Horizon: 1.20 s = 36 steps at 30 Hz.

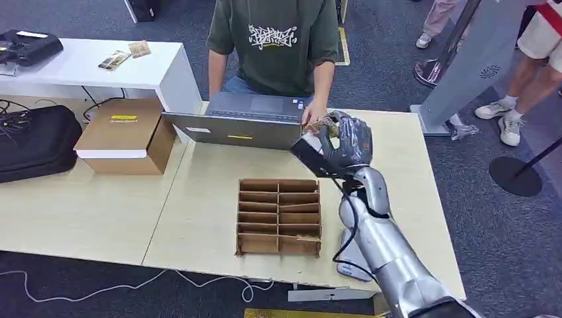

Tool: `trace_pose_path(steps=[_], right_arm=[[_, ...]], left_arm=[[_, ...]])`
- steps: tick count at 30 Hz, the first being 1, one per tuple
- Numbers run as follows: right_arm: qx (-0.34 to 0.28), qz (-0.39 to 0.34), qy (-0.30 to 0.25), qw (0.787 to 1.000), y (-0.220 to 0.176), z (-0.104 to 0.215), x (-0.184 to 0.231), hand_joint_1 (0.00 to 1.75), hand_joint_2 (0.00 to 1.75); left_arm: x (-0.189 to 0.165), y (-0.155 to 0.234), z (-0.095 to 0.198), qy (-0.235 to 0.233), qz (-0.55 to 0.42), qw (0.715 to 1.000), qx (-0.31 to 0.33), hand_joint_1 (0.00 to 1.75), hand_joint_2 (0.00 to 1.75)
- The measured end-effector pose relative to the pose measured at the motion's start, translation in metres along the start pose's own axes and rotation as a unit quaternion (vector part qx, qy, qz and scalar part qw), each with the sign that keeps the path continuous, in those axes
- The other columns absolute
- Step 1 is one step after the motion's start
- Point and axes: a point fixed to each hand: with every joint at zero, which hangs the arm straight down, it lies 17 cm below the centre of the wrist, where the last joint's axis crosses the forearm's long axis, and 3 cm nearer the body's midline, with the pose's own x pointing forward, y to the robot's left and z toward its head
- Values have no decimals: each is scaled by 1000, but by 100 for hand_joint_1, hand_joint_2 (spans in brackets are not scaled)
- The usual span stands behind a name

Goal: Pass the card to the sensor for recognition and then transmit it.

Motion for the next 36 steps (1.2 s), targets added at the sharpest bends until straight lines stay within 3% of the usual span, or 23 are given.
trace_pose_path(steps=[2,4,8,11,21,36], right_arm=[[-5,-114,22,993,-8,1,-2,175,175],[-5,-146,30,989,-13,7,-6,175,175],[-8,-272,71,960,-25,30,-30,175,175],[-23,-314,85,945,-35,44,-46,175,175],[-74,-313,117,940,-66,70,-84,175,175],[-80,-280,164,943,-67,113,-117,175,175]], left_arm=[[-1,0,0,2,-2,1000,0,0,0],[-2,0,0,2,-7,1000,0,0,0],[-4,2,0,7,-19,1000,4,0,0],[-4,3,0,7,-19,1000,6,0,0],[-4,5,0,7,-23,1000,12,0,0],[-3,5,-1,5,-14,1000,14,0,0]])
